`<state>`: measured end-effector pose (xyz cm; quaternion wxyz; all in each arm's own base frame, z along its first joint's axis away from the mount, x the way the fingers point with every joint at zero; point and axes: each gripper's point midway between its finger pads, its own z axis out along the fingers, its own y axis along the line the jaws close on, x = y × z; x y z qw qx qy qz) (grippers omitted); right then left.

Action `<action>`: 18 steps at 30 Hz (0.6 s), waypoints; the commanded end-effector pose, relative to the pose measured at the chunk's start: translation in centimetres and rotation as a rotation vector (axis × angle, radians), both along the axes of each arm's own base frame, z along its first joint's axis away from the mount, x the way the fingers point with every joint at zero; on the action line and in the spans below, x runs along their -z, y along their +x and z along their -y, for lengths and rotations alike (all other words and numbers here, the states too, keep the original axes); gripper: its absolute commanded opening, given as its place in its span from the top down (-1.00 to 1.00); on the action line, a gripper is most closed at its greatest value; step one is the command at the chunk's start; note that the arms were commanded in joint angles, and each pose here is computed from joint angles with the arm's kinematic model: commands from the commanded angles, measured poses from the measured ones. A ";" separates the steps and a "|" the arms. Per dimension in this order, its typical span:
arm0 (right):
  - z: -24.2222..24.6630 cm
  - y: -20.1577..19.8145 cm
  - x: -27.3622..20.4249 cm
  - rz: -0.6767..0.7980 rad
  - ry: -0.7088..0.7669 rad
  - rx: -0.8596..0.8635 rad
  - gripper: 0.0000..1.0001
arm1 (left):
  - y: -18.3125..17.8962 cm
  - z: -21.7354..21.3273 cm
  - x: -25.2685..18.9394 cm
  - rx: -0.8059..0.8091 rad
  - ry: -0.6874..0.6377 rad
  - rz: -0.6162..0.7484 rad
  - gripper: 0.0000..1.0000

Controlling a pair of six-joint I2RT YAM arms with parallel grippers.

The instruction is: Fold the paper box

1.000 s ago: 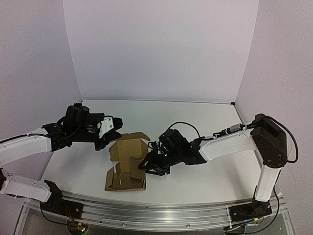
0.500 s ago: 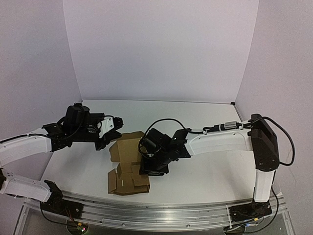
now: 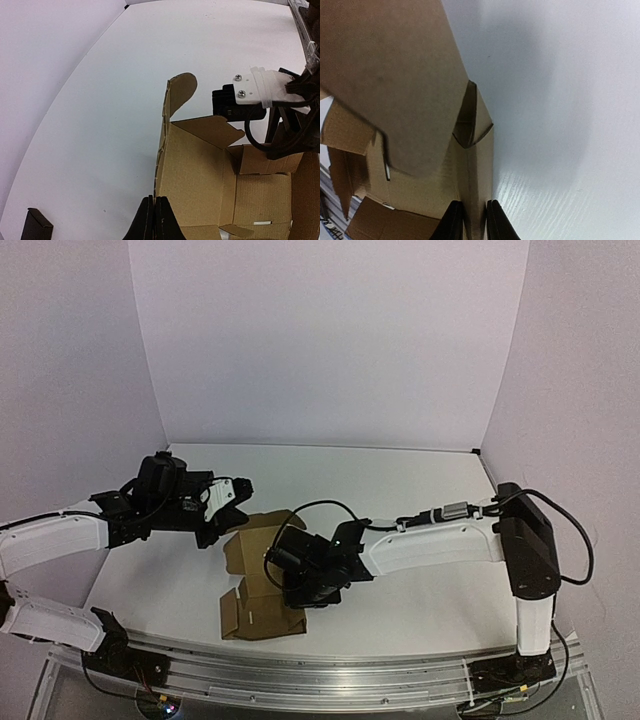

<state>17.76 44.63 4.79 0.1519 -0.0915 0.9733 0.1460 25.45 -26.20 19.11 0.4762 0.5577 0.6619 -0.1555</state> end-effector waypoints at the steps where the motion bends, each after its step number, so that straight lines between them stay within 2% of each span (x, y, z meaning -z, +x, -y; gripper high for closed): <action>1: 1.4 0.6 0.2 0.108 -0.168 -0.004 0.62 | -0.2 0.7 -2.4 0.013 -0.063 -0.018 1.00; 5: 1.9 0.8 0.5 0.140 -0.221 -0.023 0.65 | -1.6 1.0 -2.6 0.069 -0.084 -0.048 1.00; 9: 1.6 1.1 0.5 0.156 -0.230 -0.044 0.88 | -2.8 1.3 -2.6 0.116 -0.104 -0.099 1.00; 13: 2.6 1.0 0.6 0.154 -0.238 -0.013 1.00 | -3.4 1.4 -2.2 0.120 -0.109 -0.162 0.99; 15: 3.2 0.9 0.7 0.148 -0.241 0.001 1.00 | -3.7 1.5 -2.0 0.124 -0.117 -0.191 0.88; 18: 4.1 0.9 0.8 0.141 -0.246 0.025 1.00 | -3.6 1.6 -1.9 0.102 -0.128 -0.239 0.49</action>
